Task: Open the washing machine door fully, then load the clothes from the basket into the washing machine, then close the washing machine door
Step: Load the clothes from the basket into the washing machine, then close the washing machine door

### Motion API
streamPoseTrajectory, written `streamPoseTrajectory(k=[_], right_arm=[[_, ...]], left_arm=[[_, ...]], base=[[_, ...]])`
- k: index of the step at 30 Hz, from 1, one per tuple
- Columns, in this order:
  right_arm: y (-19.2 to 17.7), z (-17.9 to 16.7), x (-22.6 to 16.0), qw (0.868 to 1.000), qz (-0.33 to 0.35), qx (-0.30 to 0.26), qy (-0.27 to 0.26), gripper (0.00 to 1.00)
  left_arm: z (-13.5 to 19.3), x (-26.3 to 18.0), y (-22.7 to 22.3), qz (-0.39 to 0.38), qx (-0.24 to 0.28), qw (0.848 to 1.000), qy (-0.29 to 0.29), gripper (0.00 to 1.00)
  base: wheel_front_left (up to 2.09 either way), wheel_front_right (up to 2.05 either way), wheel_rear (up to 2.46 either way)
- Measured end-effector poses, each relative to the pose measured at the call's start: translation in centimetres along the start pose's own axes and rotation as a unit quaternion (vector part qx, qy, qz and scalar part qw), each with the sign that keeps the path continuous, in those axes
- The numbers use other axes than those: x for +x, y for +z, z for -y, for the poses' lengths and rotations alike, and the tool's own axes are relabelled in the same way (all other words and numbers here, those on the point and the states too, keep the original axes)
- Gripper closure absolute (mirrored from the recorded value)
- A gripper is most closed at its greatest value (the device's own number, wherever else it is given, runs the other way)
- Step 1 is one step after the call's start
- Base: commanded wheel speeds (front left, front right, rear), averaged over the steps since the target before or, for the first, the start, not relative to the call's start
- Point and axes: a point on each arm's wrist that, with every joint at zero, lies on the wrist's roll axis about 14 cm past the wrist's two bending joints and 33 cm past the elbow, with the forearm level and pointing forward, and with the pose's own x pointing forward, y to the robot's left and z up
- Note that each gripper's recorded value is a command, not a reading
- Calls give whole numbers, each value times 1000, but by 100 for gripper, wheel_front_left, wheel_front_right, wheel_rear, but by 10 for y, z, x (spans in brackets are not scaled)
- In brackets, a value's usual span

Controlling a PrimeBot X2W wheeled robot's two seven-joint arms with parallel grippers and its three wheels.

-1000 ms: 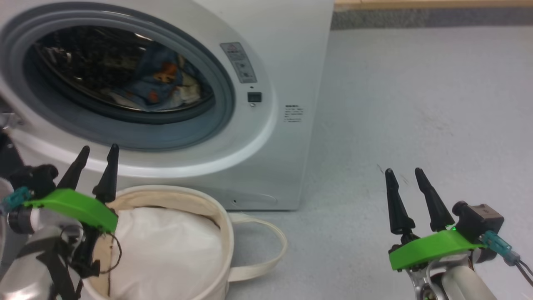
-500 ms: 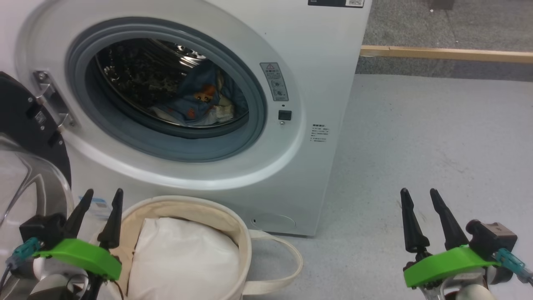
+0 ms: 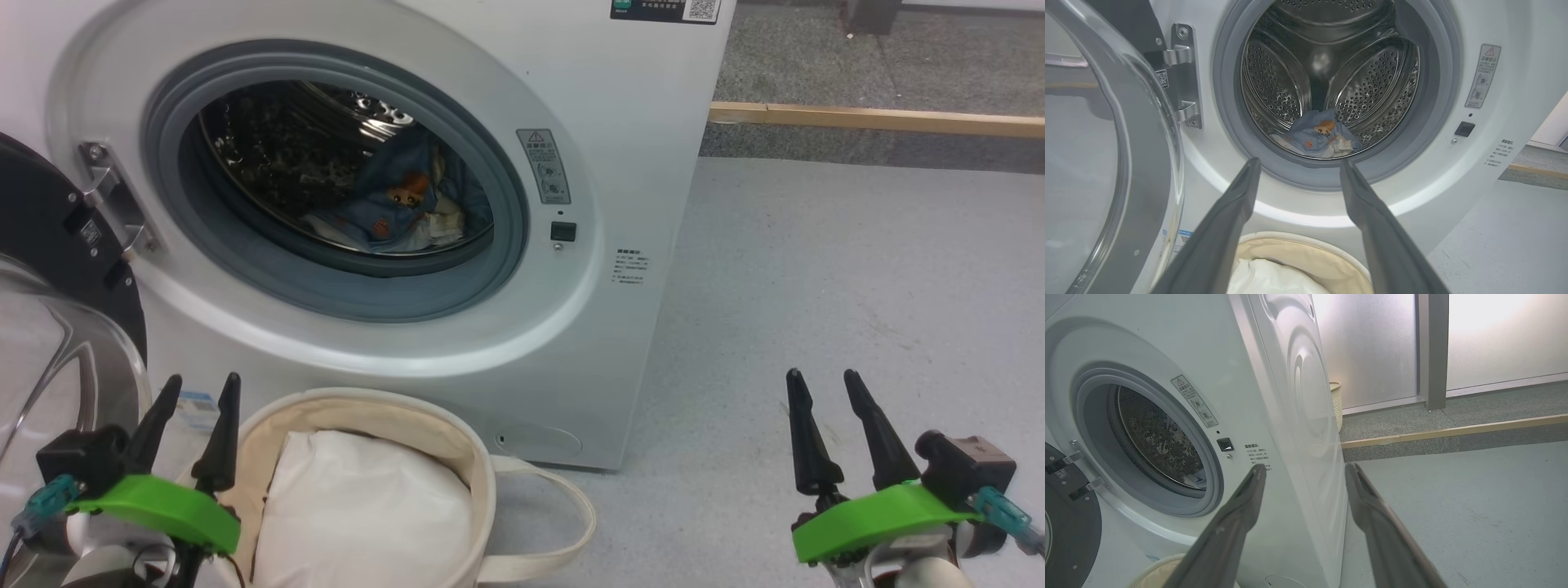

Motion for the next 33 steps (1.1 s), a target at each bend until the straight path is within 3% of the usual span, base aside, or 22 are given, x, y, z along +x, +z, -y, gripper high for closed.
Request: streamPoseTrajectory(k=[33], right_arm=[[1, 4, -2, 1000, 2, 0, -6, 0]], left_arm=[[4, 4, -2, -2, -12, 1000, -4, 0]], base=[[0, 0, 0]])
